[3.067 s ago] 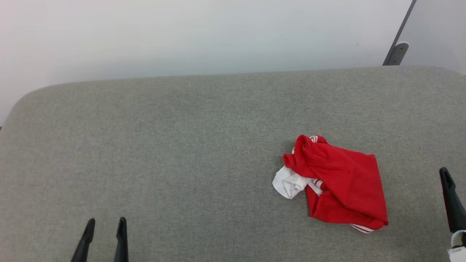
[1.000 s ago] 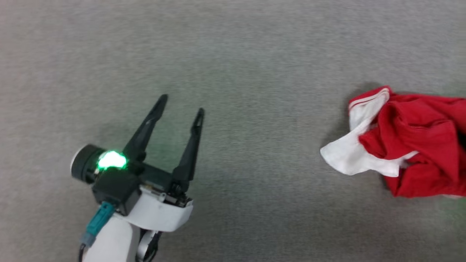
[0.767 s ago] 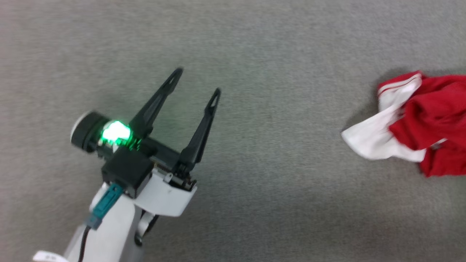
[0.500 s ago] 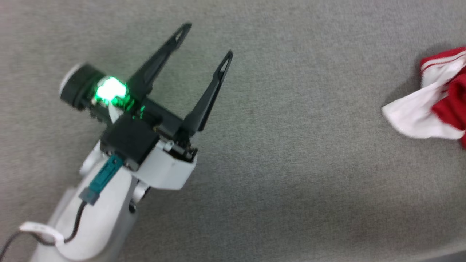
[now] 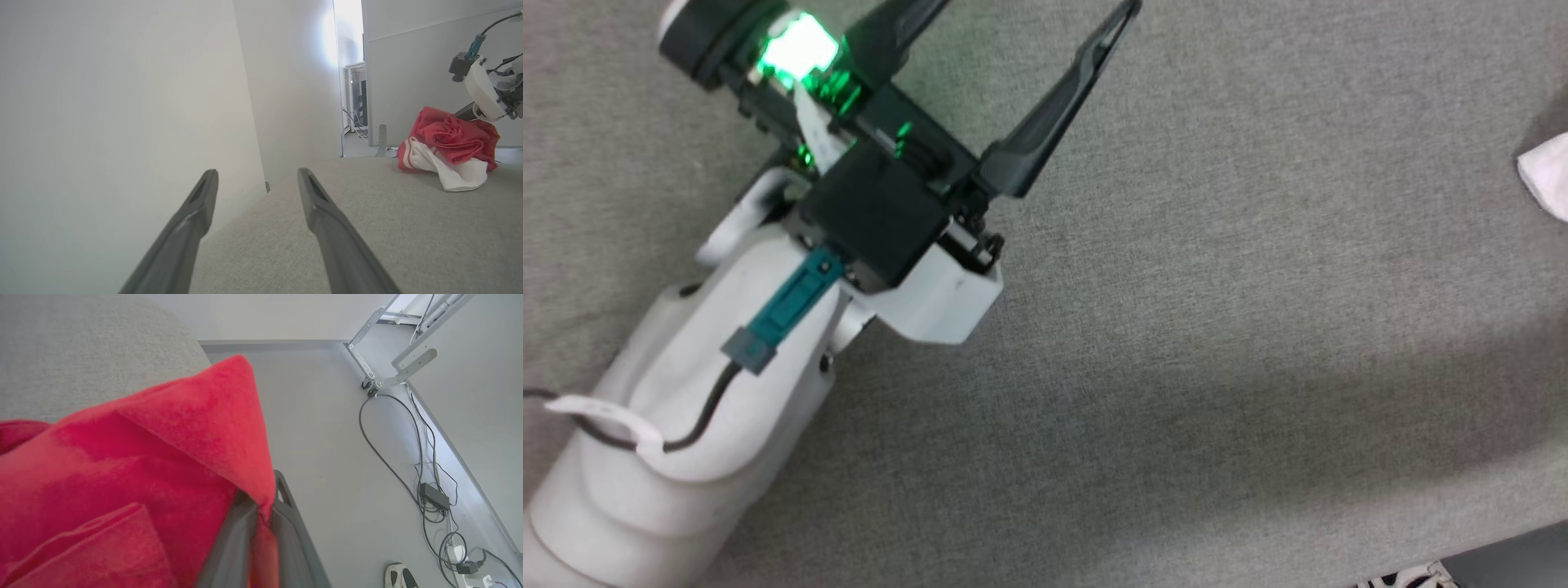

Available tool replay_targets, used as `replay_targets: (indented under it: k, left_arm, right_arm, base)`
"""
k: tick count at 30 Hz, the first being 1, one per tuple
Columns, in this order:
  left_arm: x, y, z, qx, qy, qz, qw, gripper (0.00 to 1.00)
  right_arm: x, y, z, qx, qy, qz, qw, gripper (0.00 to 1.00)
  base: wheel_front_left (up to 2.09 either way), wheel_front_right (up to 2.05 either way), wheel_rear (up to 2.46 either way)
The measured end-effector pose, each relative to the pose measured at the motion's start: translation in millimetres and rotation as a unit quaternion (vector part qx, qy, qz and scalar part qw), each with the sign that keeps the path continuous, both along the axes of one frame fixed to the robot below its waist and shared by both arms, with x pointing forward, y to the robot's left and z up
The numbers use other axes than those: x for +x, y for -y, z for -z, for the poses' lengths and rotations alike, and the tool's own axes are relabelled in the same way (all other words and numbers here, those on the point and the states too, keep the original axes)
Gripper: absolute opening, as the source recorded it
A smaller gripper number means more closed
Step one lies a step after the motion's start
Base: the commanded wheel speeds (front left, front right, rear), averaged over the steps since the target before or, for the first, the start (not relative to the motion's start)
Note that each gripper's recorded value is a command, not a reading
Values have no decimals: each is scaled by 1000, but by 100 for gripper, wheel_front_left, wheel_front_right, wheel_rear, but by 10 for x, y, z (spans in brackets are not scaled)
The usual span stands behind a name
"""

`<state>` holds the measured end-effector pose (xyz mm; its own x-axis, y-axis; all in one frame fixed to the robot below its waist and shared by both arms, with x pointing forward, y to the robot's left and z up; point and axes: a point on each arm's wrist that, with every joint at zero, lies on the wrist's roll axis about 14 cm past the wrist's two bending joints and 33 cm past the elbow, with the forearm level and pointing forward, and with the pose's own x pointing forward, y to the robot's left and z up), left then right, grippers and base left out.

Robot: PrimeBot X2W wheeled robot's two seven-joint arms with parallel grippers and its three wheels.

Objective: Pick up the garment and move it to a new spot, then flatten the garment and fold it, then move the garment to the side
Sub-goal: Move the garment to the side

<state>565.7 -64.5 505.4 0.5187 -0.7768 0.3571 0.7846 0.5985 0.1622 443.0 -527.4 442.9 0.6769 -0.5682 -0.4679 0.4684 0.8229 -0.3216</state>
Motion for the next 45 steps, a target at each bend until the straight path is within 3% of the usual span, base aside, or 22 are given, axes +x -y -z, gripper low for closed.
replay_targets:
  k: [11, 12, 13, 14, 21, 25, 32, 45]
  left_arm:
    - [117, 69, 234, 3, -18, 9, 1000, 100]
    - [122, 60, 241, 4, -19, 8, 1000, 100]
    - [131, 49, 242, 4, -19, 6, 1000, 100]
    - [142, 35, 244, 3, -21, 4, 1000, 100]
    - [131, -46, 182, -1, -30, -13, 999, 100]
    - [67, -133, 92, -14, -44, -32, 998, 100]
    - [-167, -368, 3, -23, -79, -73, 994, 100]
    - [-666, -1232, -86, -26, -132, -205, 970, 100]
  right_arm:
    - [70, 22, 335, 5, -9, 28, 1000, 0]
    - [66, 29, 346, 4, -11, 29, 1000, 23]
    - [69, 28, 361, 4, -13, 29, 999, 55]
    - [75, 23, 371, 4, -14, 29, 999, 100]
    - [81, -45, 314, -2, -18, 8, 1000, 100]
    - [111, -125, 179, -15, -18, -29, 999, 100]
    - [330, -486, -185, -17, 46, -115, 992, 100]
    - [477, -1920, -339, 37, 152, -300, 941, 100]
  base:
    - [0, 0, 0]
    - [0, 0, 0]
    - [0, 0, 0]
    - [0, 0, 0]
    - [0, 0, 0]
    - [0, 0, 0]
    - [0, 0, 0]
    - [0, 0, 0]
